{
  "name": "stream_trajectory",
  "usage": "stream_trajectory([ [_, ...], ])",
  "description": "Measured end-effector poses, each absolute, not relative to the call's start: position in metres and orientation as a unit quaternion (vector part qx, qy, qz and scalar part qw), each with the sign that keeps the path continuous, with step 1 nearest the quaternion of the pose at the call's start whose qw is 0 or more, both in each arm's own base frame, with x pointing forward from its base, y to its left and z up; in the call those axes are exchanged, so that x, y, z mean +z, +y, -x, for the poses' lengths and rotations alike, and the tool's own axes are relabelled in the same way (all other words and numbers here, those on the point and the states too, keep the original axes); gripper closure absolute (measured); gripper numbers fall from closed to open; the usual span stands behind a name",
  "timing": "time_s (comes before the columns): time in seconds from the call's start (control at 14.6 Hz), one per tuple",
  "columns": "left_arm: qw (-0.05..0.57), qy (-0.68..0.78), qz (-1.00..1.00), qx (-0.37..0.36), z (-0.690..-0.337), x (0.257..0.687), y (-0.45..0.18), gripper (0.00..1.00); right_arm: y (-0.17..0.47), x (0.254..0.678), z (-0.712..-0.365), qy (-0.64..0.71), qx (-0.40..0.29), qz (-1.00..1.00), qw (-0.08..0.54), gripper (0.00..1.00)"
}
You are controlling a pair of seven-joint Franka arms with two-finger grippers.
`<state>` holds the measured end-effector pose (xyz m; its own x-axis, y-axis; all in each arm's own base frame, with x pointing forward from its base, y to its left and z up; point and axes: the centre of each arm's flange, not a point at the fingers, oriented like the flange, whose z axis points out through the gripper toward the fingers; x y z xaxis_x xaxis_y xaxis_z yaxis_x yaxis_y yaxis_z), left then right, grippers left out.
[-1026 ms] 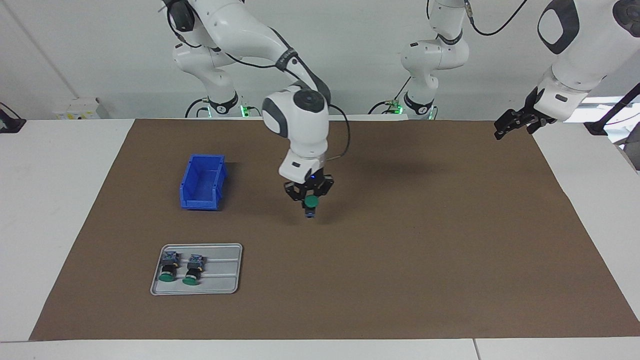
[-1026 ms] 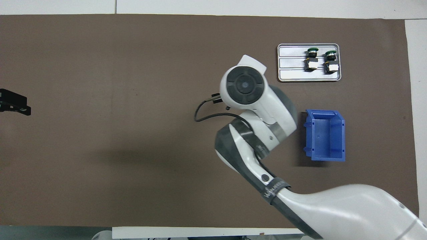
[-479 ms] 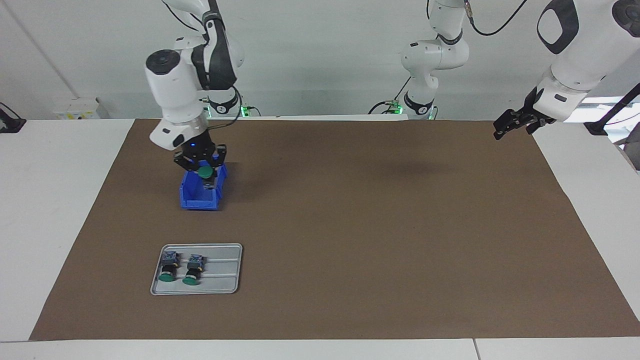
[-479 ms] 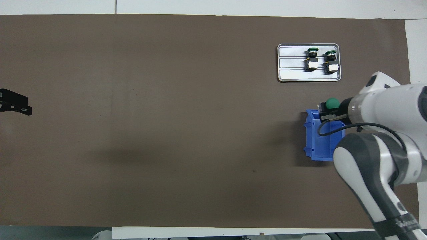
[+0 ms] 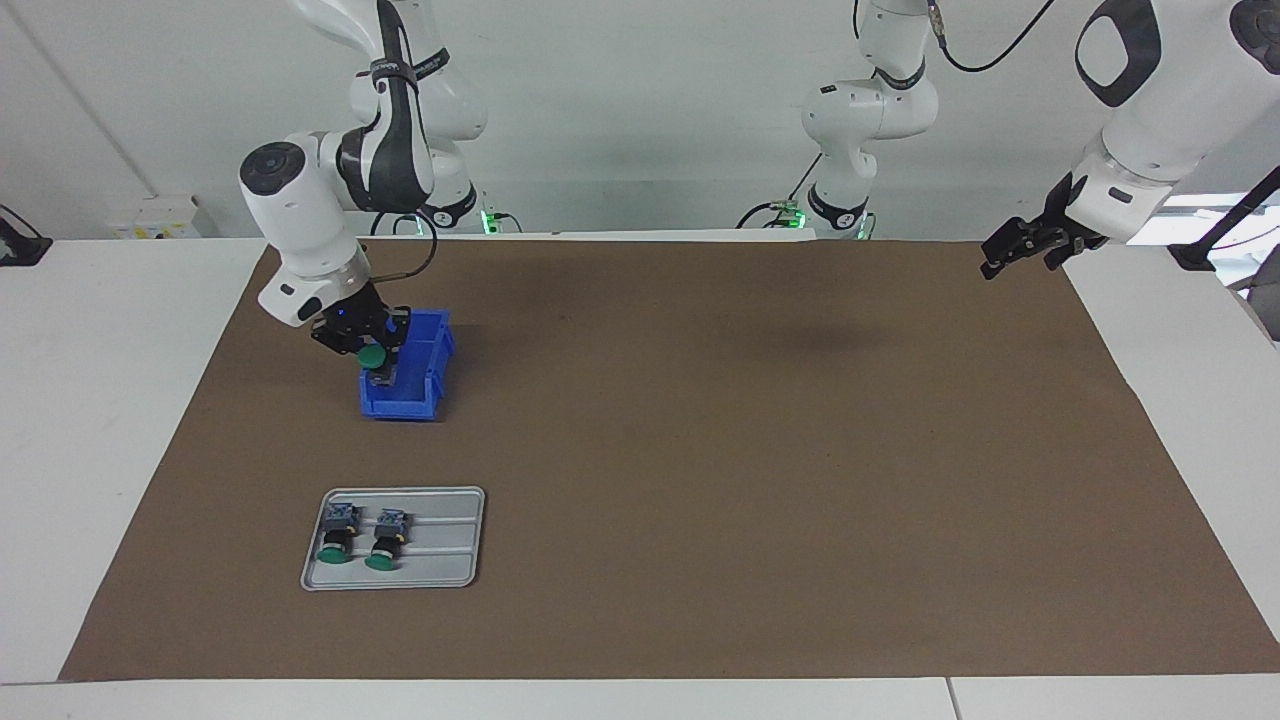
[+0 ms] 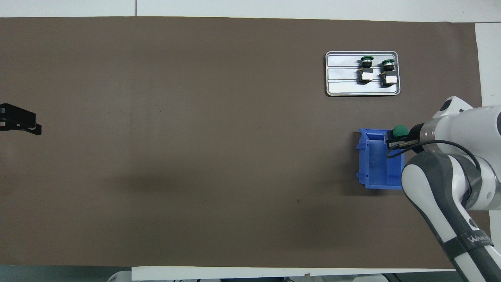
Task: Place and press button with both arms
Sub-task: 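Carry the green button into the blue bin with the right gripper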
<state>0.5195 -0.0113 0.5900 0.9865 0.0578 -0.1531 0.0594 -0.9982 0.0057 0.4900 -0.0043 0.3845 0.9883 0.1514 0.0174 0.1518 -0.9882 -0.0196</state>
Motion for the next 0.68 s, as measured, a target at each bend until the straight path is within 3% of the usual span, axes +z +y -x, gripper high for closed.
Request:
stream_trajectory([
  [0.68,0.006,0.03,-0.997,-0.077,-0.519,0.59,-0.011,0.0,-0.003,0.333,-0.479,-0.072,-0.001,0.997,0.015,0.67],
])
